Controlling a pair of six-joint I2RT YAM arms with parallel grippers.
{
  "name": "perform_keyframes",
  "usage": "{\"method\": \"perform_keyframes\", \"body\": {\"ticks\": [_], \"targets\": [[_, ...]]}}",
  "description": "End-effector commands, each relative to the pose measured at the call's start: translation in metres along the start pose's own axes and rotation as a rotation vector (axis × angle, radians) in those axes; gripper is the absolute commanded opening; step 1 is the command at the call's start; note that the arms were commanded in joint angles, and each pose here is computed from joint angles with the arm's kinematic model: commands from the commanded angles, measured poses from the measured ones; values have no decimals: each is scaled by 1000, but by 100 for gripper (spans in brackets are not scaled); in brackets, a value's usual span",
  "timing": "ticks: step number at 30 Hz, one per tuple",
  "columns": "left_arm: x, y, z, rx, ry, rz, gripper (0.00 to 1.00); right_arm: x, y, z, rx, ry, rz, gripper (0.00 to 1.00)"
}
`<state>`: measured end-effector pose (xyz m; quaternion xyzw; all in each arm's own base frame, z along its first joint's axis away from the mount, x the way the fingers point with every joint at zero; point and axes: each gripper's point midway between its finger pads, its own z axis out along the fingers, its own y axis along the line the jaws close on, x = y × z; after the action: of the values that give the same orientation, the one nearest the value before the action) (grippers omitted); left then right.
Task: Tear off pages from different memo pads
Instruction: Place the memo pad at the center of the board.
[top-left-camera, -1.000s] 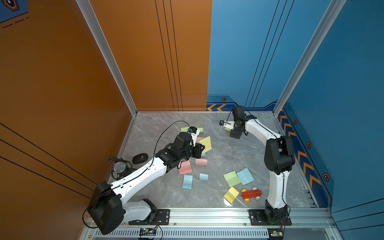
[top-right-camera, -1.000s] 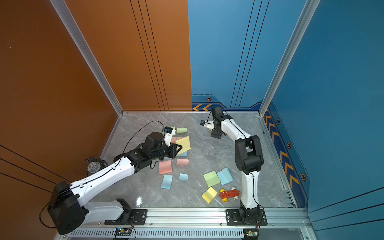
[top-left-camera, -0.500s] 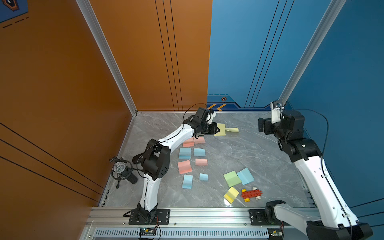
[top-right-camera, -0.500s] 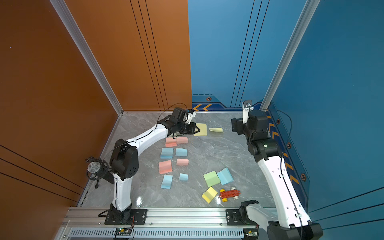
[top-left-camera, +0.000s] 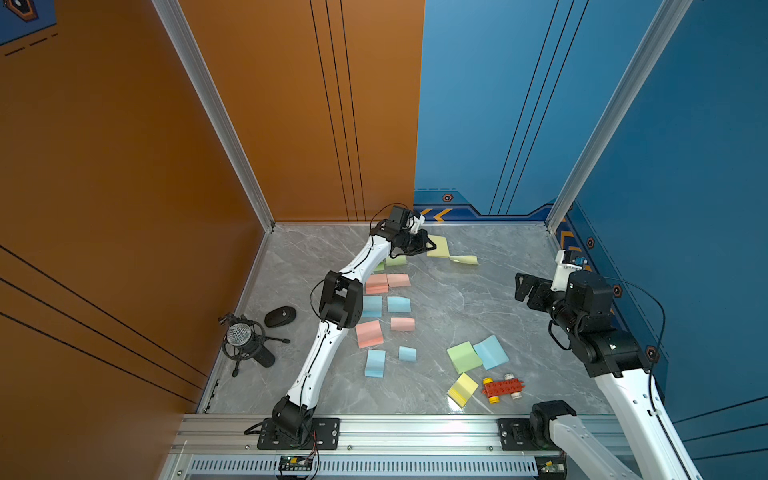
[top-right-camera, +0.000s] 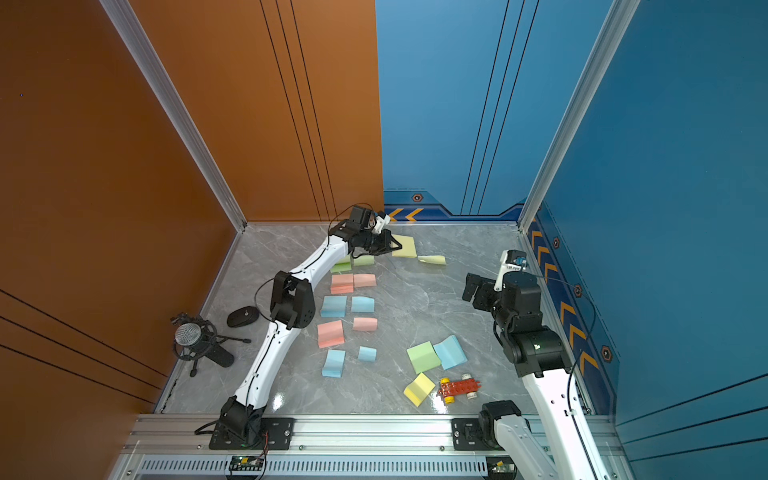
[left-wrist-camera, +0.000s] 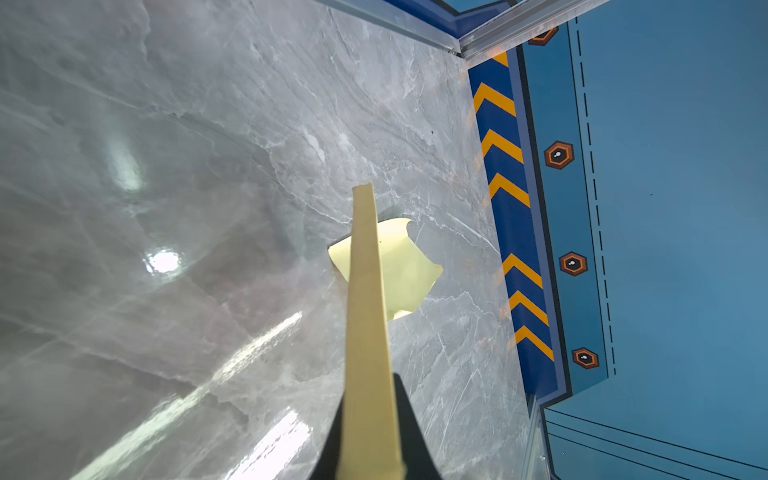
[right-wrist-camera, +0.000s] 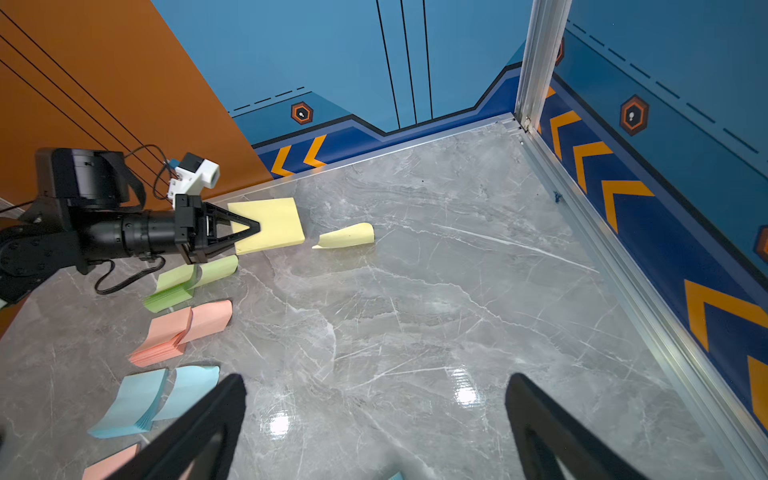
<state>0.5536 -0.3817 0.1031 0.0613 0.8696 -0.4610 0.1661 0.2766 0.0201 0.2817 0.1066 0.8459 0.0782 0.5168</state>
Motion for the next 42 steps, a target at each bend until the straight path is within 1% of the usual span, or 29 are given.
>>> {"method": "perform_keyframes", "body": {"ticks": [1, 4, 7, 14, 17, 19, 25, 27, 30, 33, 35, 36, 39, 42], "targets": [[13, -11, 5, 35, 52, -50, 0, 27, -6, -3, 8, 66, 10, 100], [21, 6, 9, -15, 62, -77, 0, 37, -11, -5, 25, 76, -7, 100], [27, 16, 12, -36, 76, -96, 0, 46, -13, -3, 28, 93, -4, 100], [26, 44, 7, -112, 70, -129, 0, 81, -17, 12, 58, 220, 35, 100], [23, 53, 4, -125, 64, -148, 6, 97, -21, 15, 82, 261, 38, 100], [22, 58, 5, -125, 64, -159, 13, 107, -24, 15, 94, 280, 43, 100], [16, 59, 2, -143, 42, -156, 46, 132, -30, 18, 131, 336, 28, 100], [11, 56, -1, -150, 27, -149, 50, 138, -31, 20, 145, 348, 14, 100], [2, 45, -10, -163, -6, -123, 65, 145, -28, 24, 158, 380, -20, 100], [-7, 28, -21, -178, -42, -86, 80, 159, -24, 33, 161, 439, -46, 100], [-13, 18, -27, -183, -66, -67, 85, 170, -21, 40, 157, 484, -44, 100], [-15, 14, -29, -188, -76, -57, 91, 176, -19, 44, 153, 509, -41, 100], [-17, 4, -31, -183, -79, -40, 94, 189, -16, 55, 148, 559, -28, 100], [-9, -13, -30, -156, -57, -8, 95, 199, -15, 63, 156, 596, -21, 98]]}}
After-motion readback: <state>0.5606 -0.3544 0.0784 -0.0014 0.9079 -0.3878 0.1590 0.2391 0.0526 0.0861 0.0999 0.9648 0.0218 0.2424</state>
